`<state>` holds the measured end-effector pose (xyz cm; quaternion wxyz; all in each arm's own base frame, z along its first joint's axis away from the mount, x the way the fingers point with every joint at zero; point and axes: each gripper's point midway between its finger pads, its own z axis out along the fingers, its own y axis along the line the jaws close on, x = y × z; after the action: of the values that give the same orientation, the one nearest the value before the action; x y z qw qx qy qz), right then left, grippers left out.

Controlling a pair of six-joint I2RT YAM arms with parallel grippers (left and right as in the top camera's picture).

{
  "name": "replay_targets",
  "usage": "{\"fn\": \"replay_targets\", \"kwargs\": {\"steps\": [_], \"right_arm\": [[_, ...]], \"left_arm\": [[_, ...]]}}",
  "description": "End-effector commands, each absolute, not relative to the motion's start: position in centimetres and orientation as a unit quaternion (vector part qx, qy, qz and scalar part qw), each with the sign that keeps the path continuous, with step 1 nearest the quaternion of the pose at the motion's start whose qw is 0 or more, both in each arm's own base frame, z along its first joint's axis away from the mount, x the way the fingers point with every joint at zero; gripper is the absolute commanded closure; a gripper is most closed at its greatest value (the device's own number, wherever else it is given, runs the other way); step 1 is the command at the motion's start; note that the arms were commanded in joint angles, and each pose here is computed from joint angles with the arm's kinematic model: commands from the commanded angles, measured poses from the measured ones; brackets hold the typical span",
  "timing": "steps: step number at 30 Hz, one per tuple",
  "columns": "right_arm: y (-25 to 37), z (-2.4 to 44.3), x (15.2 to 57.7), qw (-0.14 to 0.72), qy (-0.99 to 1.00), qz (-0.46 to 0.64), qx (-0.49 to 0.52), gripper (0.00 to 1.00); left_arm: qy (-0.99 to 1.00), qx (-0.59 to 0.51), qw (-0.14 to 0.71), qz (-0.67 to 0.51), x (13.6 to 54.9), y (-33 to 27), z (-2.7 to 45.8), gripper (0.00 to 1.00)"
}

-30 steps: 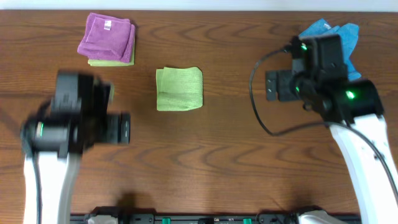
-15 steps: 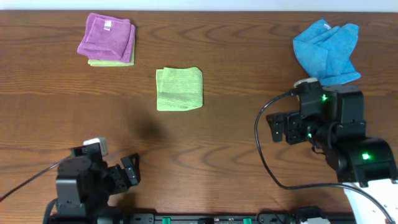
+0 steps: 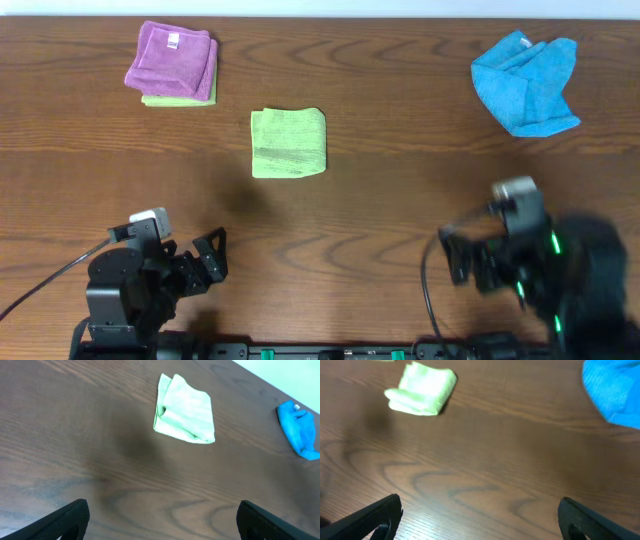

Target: Fold the cloth

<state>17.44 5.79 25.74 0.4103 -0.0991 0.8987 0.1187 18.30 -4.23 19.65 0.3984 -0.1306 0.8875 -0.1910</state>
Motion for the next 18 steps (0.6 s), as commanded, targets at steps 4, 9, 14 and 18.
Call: {"fn": "replay_targets", "kwargs": {"steps": [4,9,14,18], "right_arm": [[3.9,23.2,15.8,0.465,0.877,0.119,-0.004,0.01],[0.6,21.2,16.6,0.475,0.874,0.059,0.089,0.01],[-1.1,20.3,17.2,0.478,0.871,0.013,0.113,0.01],[-1.9,18.4,16.6,0.451,0.885,-0.019,0.113,0.01]], "left_arm": [[0.886,-0.137,0.405,-0.179,18.5,-3.7,19.8,0.05],[0.887,-0.139,0.403,-0.176,18.4,-3.6,19.6,0.05],[0.887,-0.139,0.403,-0.176,18.4,-3.6,19.6,0.05],[0.887,-0.139,0.402,-0.176,18.4,-3.6,19.6,0.05]]}}
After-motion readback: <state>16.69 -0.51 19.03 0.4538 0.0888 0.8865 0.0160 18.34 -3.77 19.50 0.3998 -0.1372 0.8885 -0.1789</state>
